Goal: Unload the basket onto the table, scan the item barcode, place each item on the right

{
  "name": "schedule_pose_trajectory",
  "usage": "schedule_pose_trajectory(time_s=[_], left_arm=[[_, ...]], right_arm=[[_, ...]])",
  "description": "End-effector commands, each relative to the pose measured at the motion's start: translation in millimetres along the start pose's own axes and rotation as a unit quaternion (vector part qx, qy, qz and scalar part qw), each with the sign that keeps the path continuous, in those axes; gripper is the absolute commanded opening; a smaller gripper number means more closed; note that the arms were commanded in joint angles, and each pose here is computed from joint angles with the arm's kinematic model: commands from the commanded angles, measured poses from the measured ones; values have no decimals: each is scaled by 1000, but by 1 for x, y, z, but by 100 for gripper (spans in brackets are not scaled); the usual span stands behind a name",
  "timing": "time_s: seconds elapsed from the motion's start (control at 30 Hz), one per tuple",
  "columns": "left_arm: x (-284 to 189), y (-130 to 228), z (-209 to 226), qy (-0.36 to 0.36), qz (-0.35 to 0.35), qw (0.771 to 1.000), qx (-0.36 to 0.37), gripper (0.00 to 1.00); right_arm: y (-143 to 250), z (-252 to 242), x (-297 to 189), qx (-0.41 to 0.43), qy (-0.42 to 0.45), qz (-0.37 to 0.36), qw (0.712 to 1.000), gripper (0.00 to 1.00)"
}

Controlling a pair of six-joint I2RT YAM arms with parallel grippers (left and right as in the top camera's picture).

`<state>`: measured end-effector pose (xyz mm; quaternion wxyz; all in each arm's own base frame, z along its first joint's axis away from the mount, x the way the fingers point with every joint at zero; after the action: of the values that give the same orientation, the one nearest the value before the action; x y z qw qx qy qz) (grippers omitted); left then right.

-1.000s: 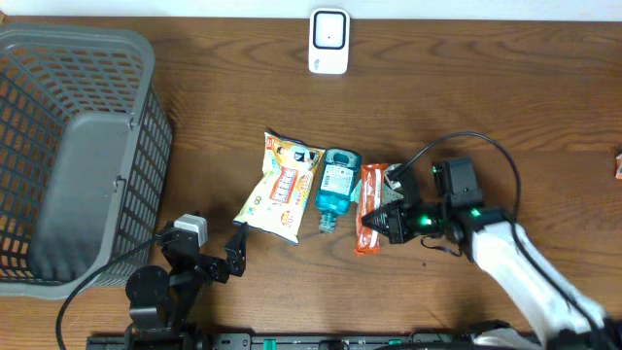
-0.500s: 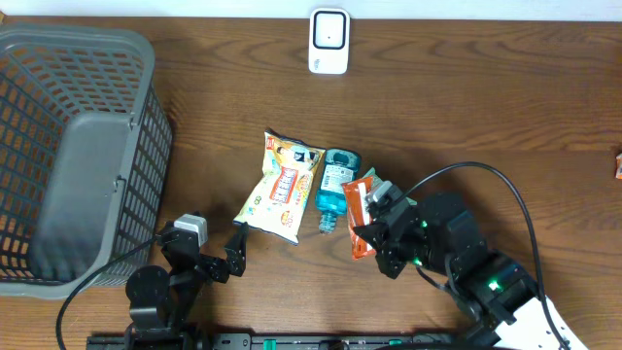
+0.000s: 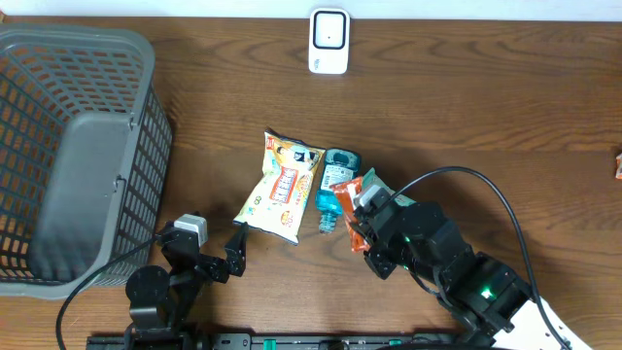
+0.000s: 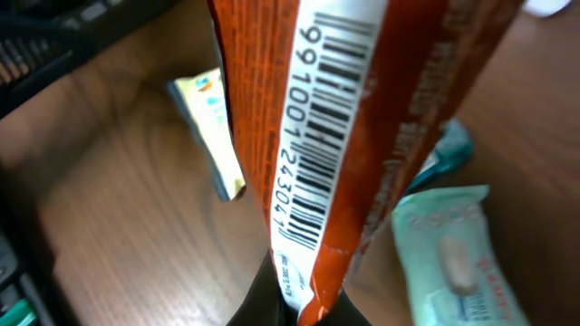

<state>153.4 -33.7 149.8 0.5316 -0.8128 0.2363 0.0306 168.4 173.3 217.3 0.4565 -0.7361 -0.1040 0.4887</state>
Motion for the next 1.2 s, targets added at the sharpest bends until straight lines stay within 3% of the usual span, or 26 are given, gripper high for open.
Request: schedule_pose_trajectory(time_s=[0.0, 0.1, 0.2, 0.3, 0.4, 0.57, 0.73, 0.9, 1.0, 1.17], left_arm=[[2, 7, 4, -6, 13, 1000, 2, 98], [2, 7, 4, -6, 13, 1000, 2, 98], [2, 7, 4, -6, 13, 1000, 2, 98], [2, 7, 4, -6, 13, 1000, 2, 98], [2, 7, 4, -6, 13, 1000, 2, 98], [2, 7, 4, -6, 13, 1000, 2, 98], [2, 7, 4, -6, 13, 1000, 2, 98], [2, 7, 4, -6, 13, 1000, 2, 98], [2, 7, 4, -6, 13, 1000, 2, 98], [2, 7, 4, -6, 13, 1000, 2, 98]], right_arm=[[-12, -10, -5, -23, 44, -8, 999, 1], [-4, -10, 8, -17, 38, 23, 999, 1], [23, -11, 34, -8, 36, 118, 992, 1], [55, -21, 61, 14, 91, 222, 971, 1], [73, -22, 86, 9, 94, 285, 954, 1], [77, -25, 113, 3, 86, 327, 941, 1], [61, -35, 116, -9, 124, 317, 940, 2], [49, -39, 115, -34, 124, 313, 941, 22], [44, -41, 114, -58, 119, 314, 940, 26], [34, -43, 110, -40, 129, 307, 942, 57]])
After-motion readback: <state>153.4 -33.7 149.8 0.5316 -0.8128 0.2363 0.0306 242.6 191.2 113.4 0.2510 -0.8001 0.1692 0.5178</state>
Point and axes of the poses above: each gripper's point midway between its finger pads, its own x axis out along the fingers, its own z axis along the line the jaws close on, y = z × x, the point moved 7 cm from there along -x, back along the fingers, and after that the axes turned 13 degrees about -x, right-handed, at the moved point
